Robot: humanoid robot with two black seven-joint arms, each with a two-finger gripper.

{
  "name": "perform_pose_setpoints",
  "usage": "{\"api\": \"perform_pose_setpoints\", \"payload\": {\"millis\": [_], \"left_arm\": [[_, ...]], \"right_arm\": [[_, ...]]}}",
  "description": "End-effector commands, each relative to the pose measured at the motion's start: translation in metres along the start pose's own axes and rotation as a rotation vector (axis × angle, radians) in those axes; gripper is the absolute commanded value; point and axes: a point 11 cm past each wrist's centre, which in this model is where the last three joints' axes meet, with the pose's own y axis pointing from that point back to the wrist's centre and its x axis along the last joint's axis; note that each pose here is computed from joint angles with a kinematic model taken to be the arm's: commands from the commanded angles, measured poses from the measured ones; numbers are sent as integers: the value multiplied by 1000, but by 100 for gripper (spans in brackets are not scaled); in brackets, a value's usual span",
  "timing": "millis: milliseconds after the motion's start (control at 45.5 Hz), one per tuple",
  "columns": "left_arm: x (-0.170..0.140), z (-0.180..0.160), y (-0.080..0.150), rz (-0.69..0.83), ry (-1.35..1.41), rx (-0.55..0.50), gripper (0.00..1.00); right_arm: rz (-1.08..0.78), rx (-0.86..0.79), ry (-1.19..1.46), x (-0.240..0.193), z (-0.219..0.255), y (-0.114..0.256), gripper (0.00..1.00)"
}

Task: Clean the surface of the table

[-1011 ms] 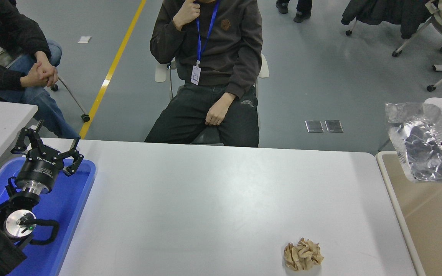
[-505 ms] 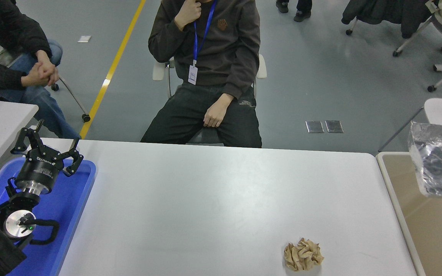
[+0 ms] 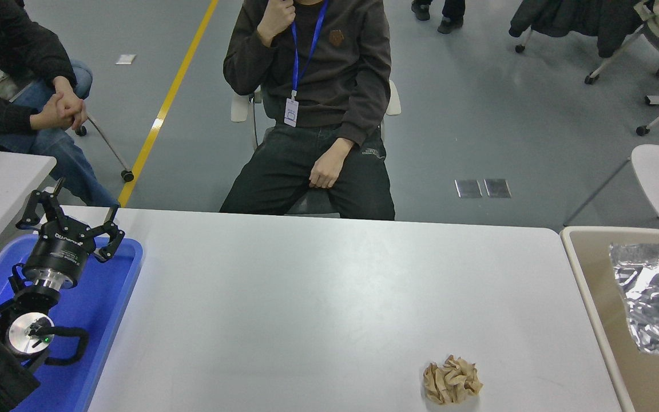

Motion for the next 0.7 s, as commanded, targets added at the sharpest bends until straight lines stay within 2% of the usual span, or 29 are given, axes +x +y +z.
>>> {"api": "perform_pose_setpoints", "payload": {"millis": [0,176,681], "left_arm": [[0,0,0,0,0,0,100],[0,0,0,0,0,0,100],[0,0,0,0,0,1,100]], "right_arm": [[49,-102,165,-19,7,-2,0],[74,-128,237,-21,2,-5,0],[90,-161,207,-21,-8,-13,0]]}}
